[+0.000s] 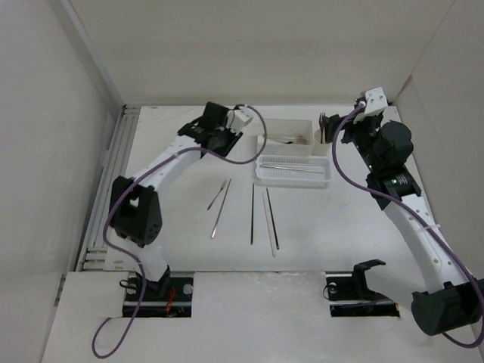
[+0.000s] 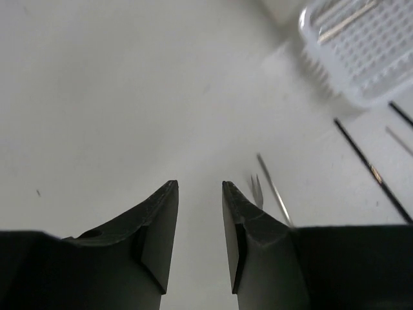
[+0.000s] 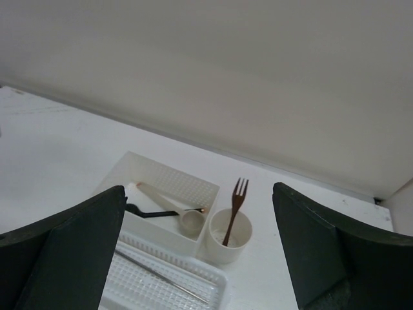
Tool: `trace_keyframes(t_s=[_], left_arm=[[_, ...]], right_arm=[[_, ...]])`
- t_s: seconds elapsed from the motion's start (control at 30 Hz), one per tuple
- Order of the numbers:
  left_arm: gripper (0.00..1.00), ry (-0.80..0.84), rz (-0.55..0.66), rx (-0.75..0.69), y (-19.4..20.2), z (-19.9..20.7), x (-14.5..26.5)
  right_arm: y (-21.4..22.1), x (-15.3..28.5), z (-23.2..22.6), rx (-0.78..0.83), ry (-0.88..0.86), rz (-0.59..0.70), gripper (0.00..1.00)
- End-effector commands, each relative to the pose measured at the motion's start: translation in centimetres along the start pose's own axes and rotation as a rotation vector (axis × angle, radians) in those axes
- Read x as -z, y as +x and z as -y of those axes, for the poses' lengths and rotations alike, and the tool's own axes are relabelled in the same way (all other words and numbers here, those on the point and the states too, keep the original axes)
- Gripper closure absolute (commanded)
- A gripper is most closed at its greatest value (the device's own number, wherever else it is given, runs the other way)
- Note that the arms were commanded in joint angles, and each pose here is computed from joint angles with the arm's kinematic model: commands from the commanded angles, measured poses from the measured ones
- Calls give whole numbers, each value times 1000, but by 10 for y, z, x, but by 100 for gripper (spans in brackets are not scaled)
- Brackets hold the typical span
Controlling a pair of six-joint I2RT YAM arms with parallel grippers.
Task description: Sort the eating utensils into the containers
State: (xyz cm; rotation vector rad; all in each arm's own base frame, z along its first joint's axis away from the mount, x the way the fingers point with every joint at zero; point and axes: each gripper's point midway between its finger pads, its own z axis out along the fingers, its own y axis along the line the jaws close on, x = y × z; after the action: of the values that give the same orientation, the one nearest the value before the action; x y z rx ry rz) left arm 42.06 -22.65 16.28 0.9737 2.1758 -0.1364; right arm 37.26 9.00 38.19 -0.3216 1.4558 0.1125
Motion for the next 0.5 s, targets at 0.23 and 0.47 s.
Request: trace_keyframes(t_s=[0.23,0.47], left_arm=[[64,57,-210,196,141,42,27],[64,74,-220,240,153,40,23]], right_arm=[[4,3,-60,-97,-109,1,0],[19,14,-70,-120,-93,-56,0]])
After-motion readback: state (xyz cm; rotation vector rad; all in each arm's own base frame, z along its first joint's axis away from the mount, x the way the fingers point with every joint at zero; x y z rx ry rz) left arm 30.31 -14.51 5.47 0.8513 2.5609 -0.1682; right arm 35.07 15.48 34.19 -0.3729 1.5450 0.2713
